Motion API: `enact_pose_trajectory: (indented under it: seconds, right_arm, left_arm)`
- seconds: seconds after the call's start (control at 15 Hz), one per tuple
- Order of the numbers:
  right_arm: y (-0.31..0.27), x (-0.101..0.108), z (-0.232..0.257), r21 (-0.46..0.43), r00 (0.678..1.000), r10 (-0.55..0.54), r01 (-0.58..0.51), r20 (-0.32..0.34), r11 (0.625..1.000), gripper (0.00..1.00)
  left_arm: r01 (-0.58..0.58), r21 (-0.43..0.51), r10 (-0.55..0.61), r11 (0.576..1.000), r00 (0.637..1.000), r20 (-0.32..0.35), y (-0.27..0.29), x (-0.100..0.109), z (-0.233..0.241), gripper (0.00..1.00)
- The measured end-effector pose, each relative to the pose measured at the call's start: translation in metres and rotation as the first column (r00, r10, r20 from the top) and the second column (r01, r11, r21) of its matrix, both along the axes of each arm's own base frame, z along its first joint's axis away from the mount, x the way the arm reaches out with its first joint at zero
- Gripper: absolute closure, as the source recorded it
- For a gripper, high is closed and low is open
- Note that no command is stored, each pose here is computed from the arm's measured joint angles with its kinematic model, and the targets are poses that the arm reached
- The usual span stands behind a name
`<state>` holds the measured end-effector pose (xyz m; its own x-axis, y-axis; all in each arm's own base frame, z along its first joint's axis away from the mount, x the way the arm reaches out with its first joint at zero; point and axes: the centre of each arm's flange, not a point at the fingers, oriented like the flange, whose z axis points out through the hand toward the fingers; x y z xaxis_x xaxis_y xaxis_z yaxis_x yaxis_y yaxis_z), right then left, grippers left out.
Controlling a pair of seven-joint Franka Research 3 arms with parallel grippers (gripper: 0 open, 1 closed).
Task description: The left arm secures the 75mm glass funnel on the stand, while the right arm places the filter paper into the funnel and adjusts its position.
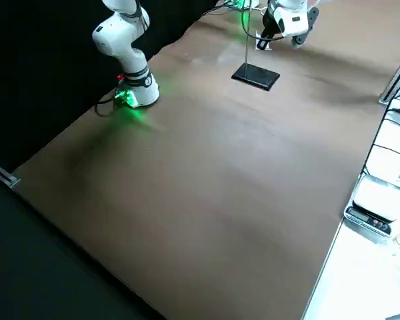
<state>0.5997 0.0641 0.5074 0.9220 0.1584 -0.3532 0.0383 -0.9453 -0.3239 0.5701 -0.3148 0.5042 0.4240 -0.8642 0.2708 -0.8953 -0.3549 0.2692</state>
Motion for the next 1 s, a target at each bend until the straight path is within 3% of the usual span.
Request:
enact_pose_trajectory:
  seconds: [0.13,0.4,0.8,1.0]
  right_arm:
    - [-0.004,0.0,0.0,0.007,1.0,0.01,-0.01,0.006,1.0,0.99]
    - [-0.016,0.002,0.001,0.013,1.0,0.005,-0.005,0.011,1.0,0.99]
    - [-0.028,-0.002,0.006,0.027,1.0,0.023,-0.023,0.009,0.999,0.99]
    - [-0.029,-0.004,0.008,0.03,1.0,0.028,-0.028,0.011,0.999,0.99]
  left_arm:
    - [0.133,-0.034,-0.13,0.99,0.988,0.078,-0.015,-0.005,0.006,0.97]
    - [0.356,-0.081,-0.335,0.931,0.921,0.198,-0.065,-0.034,0.025,0.97]
    - [0.584,-0.074,-0.521,0.809,0.768,0.372,-0.113,-0.079,0.069,0.97]
    - [0.633,-0.033,-0.553,0.773,0.699,0.454,-0.129,-0.092,0.088,0.97]
